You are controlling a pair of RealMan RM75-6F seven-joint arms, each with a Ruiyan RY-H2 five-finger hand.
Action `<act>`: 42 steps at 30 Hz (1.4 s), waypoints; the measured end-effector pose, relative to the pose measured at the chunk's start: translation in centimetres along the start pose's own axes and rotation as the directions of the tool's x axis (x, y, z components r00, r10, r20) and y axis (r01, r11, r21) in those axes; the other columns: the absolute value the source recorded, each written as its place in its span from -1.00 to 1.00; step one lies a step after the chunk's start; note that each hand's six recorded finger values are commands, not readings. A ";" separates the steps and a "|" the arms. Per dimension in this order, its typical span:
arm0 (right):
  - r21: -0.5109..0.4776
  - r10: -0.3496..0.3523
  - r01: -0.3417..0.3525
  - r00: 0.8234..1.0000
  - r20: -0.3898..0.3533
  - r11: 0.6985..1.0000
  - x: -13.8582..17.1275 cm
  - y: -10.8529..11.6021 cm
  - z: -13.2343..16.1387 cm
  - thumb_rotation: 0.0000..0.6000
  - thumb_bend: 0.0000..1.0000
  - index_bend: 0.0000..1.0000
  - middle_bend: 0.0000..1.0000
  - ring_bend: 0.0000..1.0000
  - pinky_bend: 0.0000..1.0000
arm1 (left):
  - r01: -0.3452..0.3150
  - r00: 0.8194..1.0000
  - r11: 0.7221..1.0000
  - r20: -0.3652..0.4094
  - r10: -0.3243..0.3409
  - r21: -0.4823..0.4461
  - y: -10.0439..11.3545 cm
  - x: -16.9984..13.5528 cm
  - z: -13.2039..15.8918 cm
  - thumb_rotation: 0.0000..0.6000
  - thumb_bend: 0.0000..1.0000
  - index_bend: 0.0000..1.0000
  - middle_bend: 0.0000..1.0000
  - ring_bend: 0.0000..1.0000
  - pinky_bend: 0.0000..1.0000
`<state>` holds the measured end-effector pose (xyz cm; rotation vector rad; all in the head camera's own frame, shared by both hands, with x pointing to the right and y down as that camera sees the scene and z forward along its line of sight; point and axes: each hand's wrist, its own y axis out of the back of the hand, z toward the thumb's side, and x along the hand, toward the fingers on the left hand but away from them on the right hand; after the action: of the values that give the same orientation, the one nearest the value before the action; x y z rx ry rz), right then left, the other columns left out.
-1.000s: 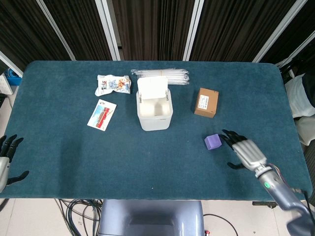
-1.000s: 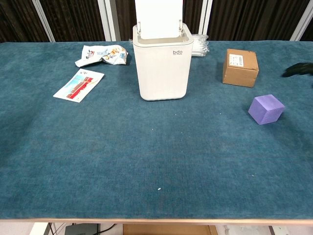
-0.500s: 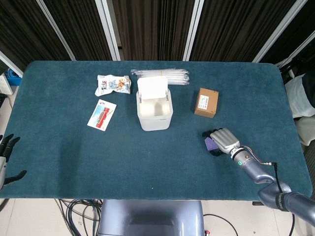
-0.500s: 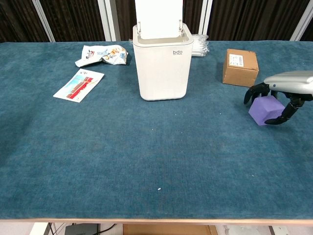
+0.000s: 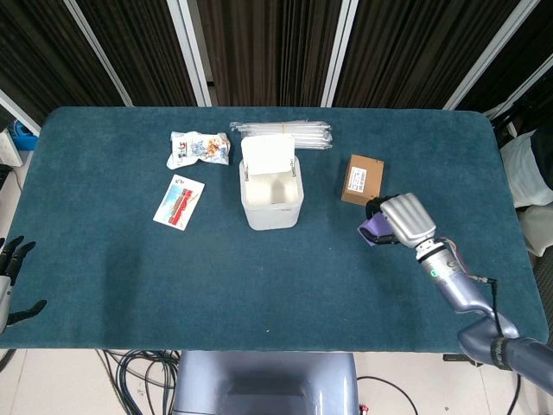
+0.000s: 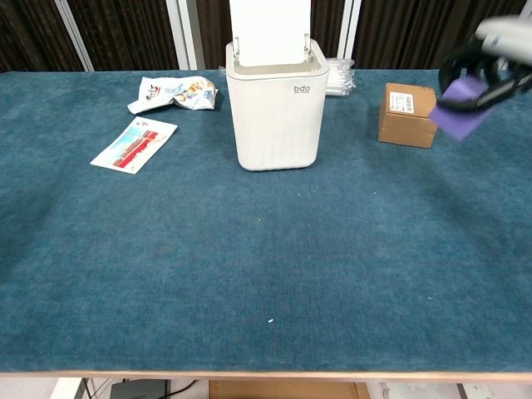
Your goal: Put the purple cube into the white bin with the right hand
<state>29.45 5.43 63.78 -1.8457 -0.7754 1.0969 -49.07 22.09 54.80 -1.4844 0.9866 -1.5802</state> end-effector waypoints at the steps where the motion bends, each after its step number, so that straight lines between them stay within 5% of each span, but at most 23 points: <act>1: -0.021 -0.020 0.020 1.000 -0.006 1.000 0.1 1.0 0.2 1.00 -0.17 0.13 0.08 0.07 0.31 | 0.000 1.000 1.000 0.000 0.000 0.000 0.0 0.0 0.0 1.00 -0.80 -0.62 -0.70 -1.00 -1.00; 8: -0.141 -0.167 0.155 0.982 -0.083 0.978 -2.3 8.7 3.8 1.00 -0.18 0.13 0.03 0.03 0.31 | -0.001 1.000 1.000 -0.001 0.001 0.001 0.0 -0.1 0.1 1.00 -0.80 -0.62 -0.70 -1.00 -1.00; 13: -0.179 -0.154 0.128 0.979 -0.137 0.975 -6.4 10.1 7.2 1.00 -0.19 0.07 -0.01 -0.02 0.31 | 0.000 1.000 1.000 -0.001 0.000 0.002 0.0 0.0 0.0 1.00 -0.80 -0.62 -0.70 -1.00 -1.00; 26: -0.080 0.001 -0.016 0.983 -0.183 0.997 -17.2 6.1 15.9 1.00 -0.27 -0.08 -0.16 -0.17 0.31 | -0.024 1.000 1.000 -0.013 0.024 -0.016 0.6 -0.1 -0.5 1.00 -0.80 -0.62 -0.70 -1.00 -1.00; 33: -0.096 0.156 -0.171 0.976 -0.150 0.981 -17.5 2.3 16.0 1.00 -0.95 -0.94 -0.95 -0.81 -0.15 | -0.030 0.999 0.999 -0.012 0.030 -0.020 0.8 -0.1 -0.6 1.00 -0.80 -0.61 -0.70 -1.00 -1.00; 37: -0.088 0.249 -0.263 0.958 -0.140 0.961 -17.2 0.9 15.7 1.00 -1.00 -0.98 -0.97 -0.81 -0.17 | -0.033 0.999 0.999 -0.016 0.032 -0.017 0.8 -0.1 -0.6 1.00 -0.80 -0.61 -0.70 -1.00 -1.00; 42: -0.091 0.232 -0.245 0.964 -0.132 0.965 -16.5 2.1 15.0 1.00 -1.00 -0.96 -0.91 -0.79 -0.18 | -0.031 0.999 0.999 -0.021 0.030 -0.010 0.7 0.0 -0.7 1.00 -0.80 -0.61 -0.70 -1.00 -1.00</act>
<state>9.13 -3.90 64.21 -2.1179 -0.5607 1.0987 -49.73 21.85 54.12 -1.4560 1.0263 -1.5739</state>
